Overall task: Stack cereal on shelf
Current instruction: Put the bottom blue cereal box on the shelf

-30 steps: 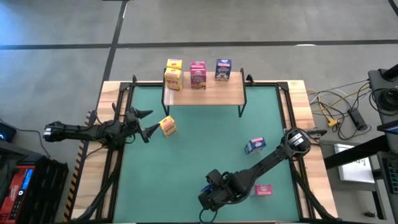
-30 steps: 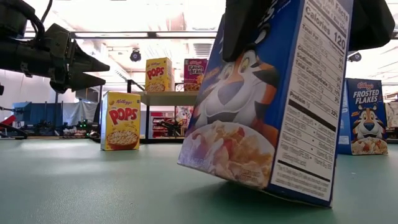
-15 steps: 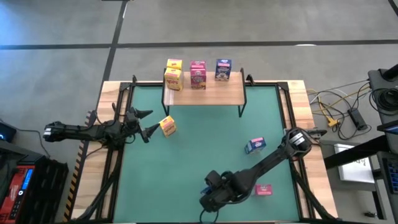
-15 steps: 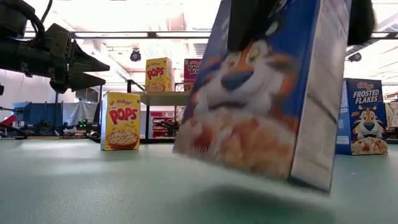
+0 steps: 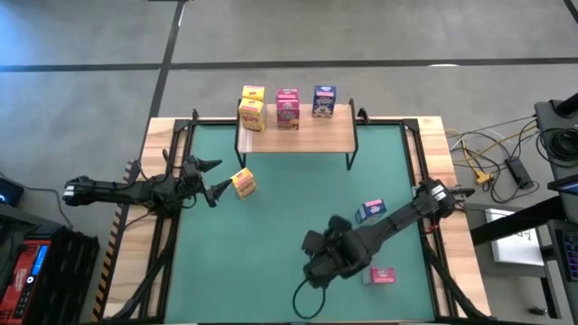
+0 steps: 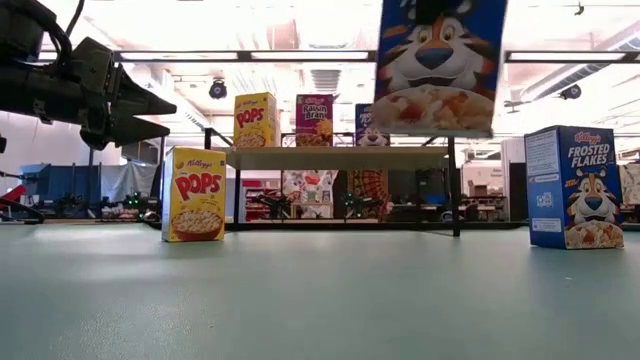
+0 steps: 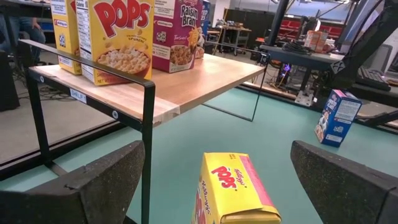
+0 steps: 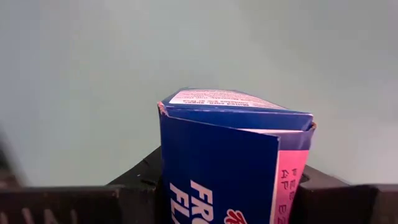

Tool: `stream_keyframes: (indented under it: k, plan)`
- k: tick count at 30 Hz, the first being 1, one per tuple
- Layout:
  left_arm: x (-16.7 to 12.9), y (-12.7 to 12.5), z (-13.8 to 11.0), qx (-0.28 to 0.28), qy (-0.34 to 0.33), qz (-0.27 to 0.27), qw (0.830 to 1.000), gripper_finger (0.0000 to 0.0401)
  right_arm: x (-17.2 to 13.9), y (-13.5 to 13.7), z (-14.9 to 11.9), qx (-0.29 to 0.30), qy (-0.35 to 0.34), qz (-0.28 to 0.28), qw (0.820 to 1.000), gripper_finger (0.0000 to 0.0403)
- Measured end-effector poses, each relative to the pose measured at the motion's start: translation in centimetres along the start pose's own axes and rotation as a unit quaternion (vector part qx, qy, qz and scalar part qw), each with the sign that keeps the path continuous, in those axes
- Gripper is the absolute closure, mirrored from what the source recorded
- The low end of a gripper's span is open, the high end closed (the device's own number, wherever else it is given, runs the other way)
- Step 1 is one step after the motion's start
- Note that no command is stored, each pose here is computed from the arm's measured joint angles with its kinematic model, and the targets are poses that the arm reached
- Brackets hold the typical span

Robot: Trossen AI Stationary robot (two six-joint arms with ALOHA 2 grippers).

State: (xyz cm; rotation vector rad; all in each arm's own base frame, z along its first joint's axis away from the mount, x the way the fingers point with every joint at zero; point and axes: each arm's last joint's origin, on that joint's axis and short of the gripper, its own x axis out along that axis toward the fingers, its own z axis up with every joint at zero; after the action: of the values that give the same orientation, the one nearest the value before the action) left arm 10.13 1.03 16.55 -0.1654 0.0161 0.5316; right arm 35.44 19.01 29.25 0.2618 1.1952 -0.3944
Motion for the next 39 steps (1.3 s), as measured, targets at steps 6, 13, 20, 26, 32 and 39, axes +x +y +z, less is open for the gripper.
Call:
stream_keyframes:
  k: [6, 13, 20, 26, 32, 39]
  plan:
    - [0.0, 0.0, 0.0, 0.000, 0.000, 0.000, 1.000, 0.0014, -2.6, -3.5, 1.9, -0.094, 0.002, -0.058, 0.994, 0.0253]
    - [0.0, 0.0, 0.0, 0.001, 0.002, 0.001, 1.000, 0.0014, -4.9, -10.3, 4.9, -0.135, 0.002, -0.089, 0.987, 0.0253]
    - [0.0, 0.0, 0.0, 0.001, 0.002, 0.001, 1.000, 0.0014, -6.2, -18.4, 7.4, -0.155, -0.004, -0.101, 0.983, 0.0252]
    - [0.0, 0.0, 0.0, 0.001, 0.002, 0.001, 1.000, 0.0014, -6.2, -23.6, 8.9, -0.194, -0.035, -0.087, 0.976, 0.0252]
    - [0.0, 0.0, 0.0, 0.001, 0.002, 0.001, 1.000, 0.0014, -5.9, -27.8, 9.9, -0.200, -0.049, -0.109, 0.973, 0.0252]
    - [0.0, 0.0, 0.0, 0.001, 0.002, 0.001, 1.000, 0.0014, -4.6, -32.2, 11.5, -0.214, -0.070, -0.073, 0.972, 0.0252]
